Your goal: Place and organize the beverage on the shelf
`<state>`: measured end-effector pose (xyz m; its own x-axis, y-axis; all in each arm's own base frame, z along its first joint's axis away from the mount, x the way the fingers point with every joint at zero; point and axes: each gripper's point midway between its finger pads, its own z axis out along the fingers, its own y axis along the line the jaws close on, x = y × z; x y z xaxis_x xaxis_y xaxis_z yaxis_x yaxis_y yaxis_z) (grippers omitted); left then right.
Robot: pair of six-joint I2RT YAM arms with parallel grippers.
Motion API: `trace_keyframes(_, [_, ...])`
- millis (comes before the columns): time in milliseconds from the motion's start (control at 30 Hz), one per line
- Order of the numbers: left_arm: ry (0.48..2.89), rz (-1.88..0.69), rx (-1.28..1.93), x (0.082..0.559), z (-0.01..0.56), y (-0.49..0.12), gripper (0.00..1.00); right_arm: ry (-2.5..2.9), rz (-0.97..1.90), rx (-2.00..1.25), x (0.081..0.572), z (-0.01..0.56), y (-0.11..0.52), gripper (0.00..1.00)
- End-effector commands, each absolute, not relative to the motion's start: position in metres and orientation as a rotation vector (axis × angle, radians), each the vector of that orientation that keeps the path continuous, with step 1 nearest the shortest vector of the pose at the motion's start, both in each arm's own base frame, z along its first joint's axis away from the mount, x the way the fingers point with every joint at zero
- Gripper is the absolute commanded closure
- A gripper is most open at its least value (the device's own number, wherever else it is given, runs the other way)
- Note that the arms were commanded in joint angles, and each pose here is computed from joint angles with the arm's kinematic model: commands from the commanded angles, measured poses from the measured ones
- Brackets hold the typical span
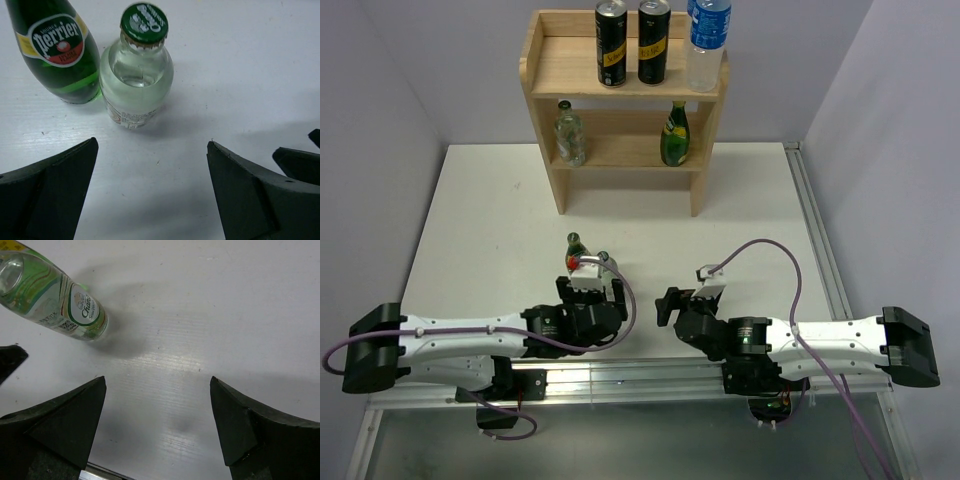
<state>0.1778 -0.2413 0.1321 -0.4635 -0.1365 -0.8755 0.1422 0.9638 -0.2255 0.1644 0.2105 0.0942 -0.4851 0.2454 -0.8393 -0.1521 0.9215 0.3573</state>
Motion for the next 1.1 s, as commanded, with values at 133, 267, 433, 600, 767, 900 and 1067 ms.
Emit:
trace_keyframes(133, [1.949, -0.308, -0.096, 0.189, 0.109, -0.252, 0.02, 1.986, 0.450, 0.129, 0.171, 0.098, 0.202, 0.09])
trace_keyframes(267, [1.913, -0.255, -0.108, 0.194, 0.098, -0.248, 0.02, 1.990, 0.444, 0.124, 0.170, 0.096, 0.201, 0.09])
trace_keyframes(433, [1.867, -0.273, -0.130, 0.202, 0.093, -0.248, 0.02, 1.995, 0.446, 0.123, 0.170, 0.095, 0.201, 0.09])
trace_keyframes(600, [1.870, -0.252, -0.089, 0.215, 0.081, -0.253, 0.02, 1.999, 0.442, 0.120, 0.170, 0.092, 0.202, 0.09])
trace_keyframes(767, [1.864, -0.246, -0.090, 0.231, 0.075, -0.255, 0.03, 2.007, 0.439, 0.112, 0.169, 0.090, 0.204, 0.09])
trace_keyframes(900, [1.865, -0.231, -0.106, 0.242, 0.072, -0.251, 0.04, 2.009, 0.438, 0.109, 0.169, 0.089, 0.204, 0.09])
trace_keyframes(1067, [1.865, -0.218, -0.107, 0.253, 0.067, -0.248, 0.05, 2.012, 0.435, 0.103, 0.169, 0.087, 0.206, 0.09])
